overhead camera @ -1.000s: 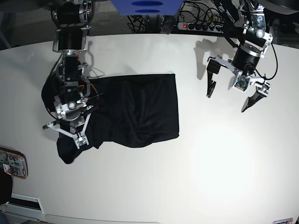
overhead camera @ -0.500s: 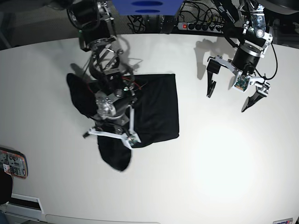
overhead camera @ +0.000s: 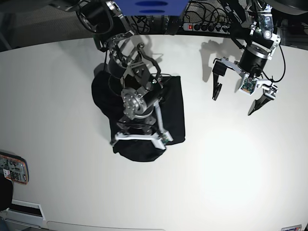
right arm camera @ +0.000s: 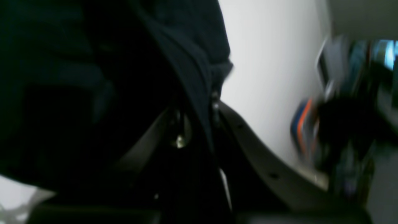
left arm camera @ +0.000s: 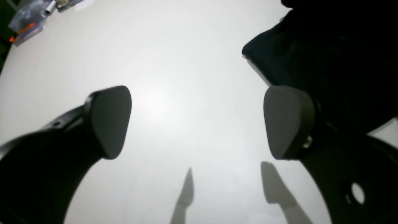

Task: Fold the T-shirt properly
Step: 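Fold the held end over the bundle with the right gripper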

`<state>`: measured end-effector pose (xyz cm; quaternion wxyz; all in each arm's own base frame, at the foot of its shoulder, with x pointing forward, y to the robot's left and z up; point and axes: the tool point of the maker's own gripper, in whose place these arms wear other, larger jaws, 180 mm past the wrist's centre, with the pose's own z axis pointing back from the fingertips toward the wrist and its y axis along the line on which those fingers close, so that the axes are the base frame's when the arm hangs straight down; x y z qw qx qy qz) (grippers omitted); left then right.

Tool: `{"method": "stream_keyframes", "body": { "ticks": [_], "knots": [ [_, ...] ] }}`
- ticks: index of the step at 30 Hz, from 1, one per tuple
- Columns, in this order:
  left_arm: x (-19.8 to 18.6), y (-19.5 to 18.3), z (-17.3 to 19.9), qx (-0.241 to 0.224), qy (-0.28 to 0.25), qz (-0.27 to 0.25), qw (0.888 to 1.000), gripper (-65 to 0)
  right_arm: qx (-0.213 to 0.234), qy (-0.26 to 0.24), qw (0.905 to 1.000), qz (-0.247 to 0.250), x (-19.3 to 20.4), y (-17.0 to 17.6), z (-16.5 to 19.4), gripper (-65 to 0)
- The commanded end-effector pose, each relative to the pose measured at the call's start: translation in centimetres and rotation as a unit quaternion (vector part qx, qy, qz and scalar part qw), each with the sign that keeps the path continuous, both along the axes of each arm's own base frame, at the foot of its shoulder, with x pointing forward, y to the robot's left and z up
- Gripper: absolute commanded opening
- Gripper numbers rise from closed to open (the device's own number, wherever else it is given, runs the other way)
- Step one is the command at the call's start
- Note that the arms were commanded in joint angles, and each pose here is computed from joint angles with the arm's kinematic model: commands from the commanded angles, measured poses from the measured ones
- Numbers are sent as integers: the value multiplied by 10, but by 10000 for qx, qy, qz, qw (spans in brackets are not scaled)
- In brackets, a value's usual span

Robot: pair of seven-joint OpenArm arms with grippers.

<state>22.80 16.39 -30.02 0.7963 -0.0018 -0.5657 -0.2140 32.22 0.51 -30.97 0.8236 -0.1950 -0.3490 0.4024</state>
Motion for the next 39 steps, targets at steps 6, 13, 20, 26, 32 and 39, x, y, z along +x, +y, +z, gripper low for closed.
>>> {"method": "stream_keyframes", "body": {
  "ticks": [6, 13, 20, 26, 32, 39],
  "knots": [
    [2, -12, 11, -151, -210, -162, 9995, 0, 364, -259, 9969, 655, -8, 45, 14, -650],
    [2, -10, 11, -138, -214, -144, 9996, 0, 1094, 335, 9876, 1071, -23, 76, -6, -650],
    [2, -11, 11, -142, -213, -150, 9996, 0, 1655, 453, 9779, 1193, -23, 100, -37, -650],
    [2, -9, 11, -134, -208, -137, 9996, 0, 1797, 354, 9787, 927, -18, 97, -40, -647],
    [2, -9, 11, -134, -208, -137, 9996, 0, 1792, 360, 9787, 931, -19, 98, -40, -390],
    [3, -9, 11, -127, -216, -142, 9996, 0, 1970, 77, 9751, 1017, -15, 102, -19, -206]
  ]
}}
